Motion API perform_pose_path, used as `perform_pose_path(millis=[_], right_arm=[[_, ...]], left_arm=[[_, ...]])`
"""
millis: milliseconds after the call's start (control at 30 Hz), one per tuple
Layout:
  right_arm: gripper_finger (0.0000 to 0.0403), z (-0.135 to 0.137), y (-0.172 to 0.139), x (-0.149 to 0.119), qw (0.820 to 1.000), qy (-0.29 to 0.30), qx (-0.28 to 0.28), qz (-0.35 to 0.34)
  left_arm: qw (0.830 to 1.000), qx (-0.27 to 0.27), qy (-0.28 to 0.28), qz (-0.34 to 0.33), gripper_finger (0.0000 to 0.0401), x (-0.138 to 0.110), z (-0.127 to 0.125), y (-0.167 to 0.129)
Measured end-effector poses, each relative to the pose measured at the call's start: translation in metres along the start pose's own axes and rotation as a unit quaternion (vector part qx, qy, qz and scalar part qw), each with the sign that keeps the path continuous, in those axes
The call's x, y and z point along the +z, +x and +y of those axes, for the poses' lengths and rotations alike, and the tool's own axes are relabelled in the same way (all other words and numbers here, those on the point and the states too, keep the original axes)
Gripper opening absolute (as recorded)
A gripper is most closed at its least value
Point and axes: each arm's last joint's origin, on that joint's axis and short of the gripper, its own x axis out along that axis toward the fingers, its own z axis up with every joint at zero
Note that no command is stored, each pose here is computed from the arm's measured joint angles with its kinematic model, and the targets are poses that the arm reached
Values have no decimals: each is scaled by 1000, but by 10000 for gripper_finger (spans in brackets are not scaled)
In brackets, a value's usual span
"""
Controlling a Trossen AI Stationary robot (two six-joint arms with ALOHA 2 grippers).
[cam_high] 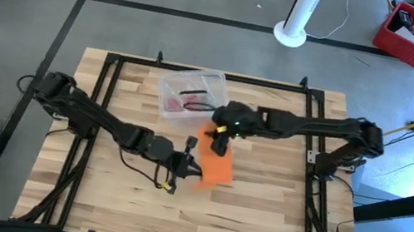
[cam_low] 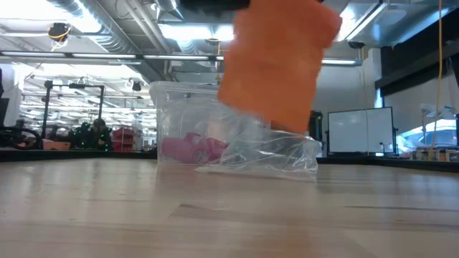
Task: Roll bandage
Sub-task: Roll the orange bandage
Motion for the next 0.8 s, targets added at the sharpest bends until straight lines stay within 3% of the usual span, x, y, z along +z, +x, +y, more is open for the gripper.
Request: perform_pose_path(millis=[133, 333, 500, 633, 800], right_arm=[[243, -1, 13, -13, 998, -1, 1, 64], [294, -2, 11, -17, 996, -1, 7, 84], [307, -1, 11, -14, 998, -4, 9, 68], [308, -2, 12, -7, 999, 2, -19, 27], [308, -3, 6, -12, 995, 23, 9, 92]], left_arm=[[995, -3, -73, -66, 2, -27, -5, 2], [982, 22, -161, -96, 2, -63, -7, -7], [979, 24, -184, -81, 6, -71, -9, -4], [980, 25, -185, -74, 7, -74, -9, -3], [981, 22, -183, -54, 5, -78, -11, -2]])
